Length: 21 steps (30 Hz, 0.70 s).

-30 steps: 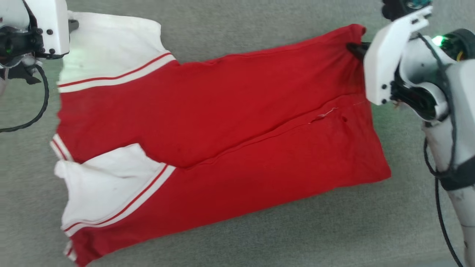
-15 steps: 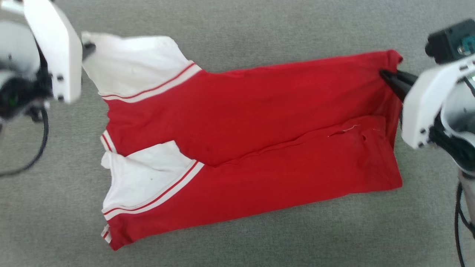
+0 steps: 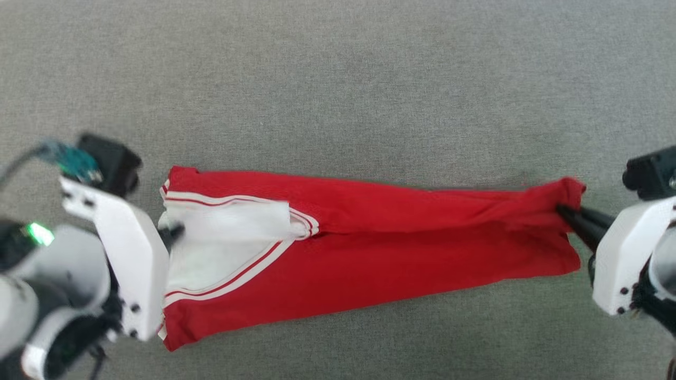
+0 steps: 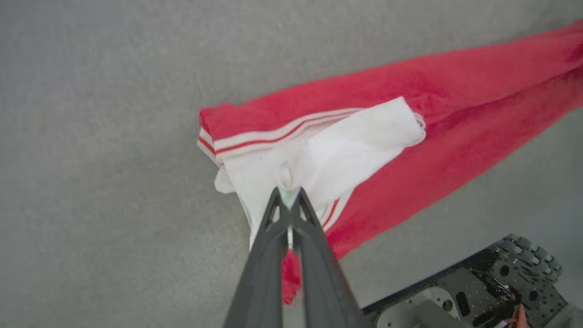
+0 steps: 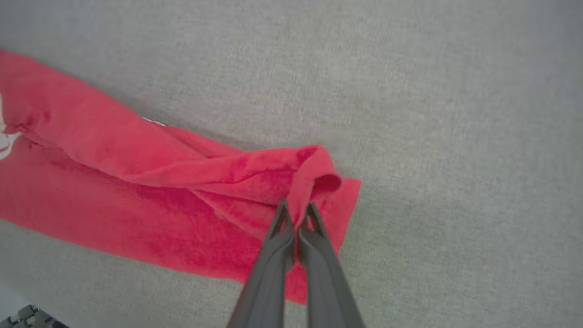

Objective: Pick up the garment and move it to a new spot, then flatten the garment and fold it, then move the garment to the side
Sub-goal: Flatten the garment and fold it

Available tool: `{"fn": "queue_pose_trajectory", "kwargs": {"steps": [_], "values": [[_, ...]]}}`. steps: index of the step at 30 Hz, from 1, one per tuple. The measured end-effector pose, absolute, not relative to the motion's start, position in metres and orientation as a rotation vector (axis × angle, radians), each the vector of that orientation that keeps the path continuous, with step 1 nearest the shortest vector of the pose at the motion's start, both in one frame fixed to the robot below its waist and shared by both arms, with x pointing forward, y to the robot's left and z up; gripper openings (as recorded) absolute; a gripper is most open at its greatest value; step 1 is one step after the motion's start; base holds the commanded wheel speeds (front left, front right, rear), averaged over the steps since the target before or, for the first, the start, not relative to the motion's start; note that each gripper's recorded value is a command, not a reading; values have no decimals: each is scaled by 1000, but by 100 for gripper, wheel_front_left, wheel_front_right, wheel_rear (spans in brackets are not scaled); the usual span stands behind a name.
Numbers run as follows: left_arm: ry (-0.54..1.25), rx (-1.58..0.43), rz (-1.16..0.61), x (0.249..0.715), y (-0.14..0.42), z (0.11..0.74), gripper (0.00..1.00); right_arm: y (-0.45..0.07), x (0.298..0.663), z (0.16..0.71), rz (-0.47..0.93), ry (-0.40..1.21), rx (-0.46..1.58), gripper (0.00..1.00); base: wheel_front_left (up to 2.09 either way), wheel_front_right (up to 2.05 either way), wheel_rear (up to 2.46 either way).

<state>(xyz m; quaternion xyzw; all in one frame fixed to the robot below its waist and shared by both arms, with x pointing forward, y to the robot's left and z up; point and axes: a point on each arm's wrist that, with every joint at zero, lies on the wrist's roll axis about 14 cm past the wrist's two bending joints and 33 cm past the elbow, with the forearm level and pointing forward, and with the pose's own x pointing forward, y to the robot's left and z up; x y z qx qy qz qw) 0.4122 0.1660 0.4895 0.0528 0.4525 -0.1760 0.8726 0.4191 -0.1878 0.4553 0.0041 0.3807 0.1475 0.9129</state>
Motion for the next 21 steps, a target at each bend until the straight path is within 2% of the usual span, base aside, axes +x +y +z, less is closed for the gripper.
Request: {"fn": "queue_pose_trajectory", "kwargs": {"steps": [3, 4, 5, 6, 7, 8, 9, 10, 11, 21], "values": [[1028, 61, -367, 392, 163, 464, 0, -184, 408, 437, 302, 845, 46, 0, 0, 0, 0], [1047, 40, -364, 388, 163, 457, 0, -184, 406, 433, 301, 854, 45, 10, 0, 0, 0], [1067, 8, -359, 385, 161, 448, 0, -182, 406, 429, 303, 860, 59, 31, 0, 0, 0], [1096, -20, -362, 379, 158, 440, 0, -180, 405, 425, 305, 866, 77, 42, 0, 0, 0], [1111, -30, -361, 376, 159, 432, 36, -179, 403, 419, 303, 884, 85, 100, 0, 0, 0], [1115, -43, -360, 374, 159, 427, 36, -178, 401, 415, 306, 899, 91, 100, 0, 0, 0], [1112, -61, -355, 376, 160, 424, 48, -176, 401, 415, 313, 900, 100, 100, 0, 0, 0], [1103, -75, -349, 377, 160, 422, 72, -175, 402, 415, 313, 895, 101, 100, 0, 0, 0], [1088, -79, -341, 379, 163, 421, 100, -178, 405, 417, 305, 882, 104, 100, 0, 0, 0], [788, -132, -288, 402, 181, 452, 100, -199, 404, 427, 253, 909, 127, 100, 0, 0, 0]]}}
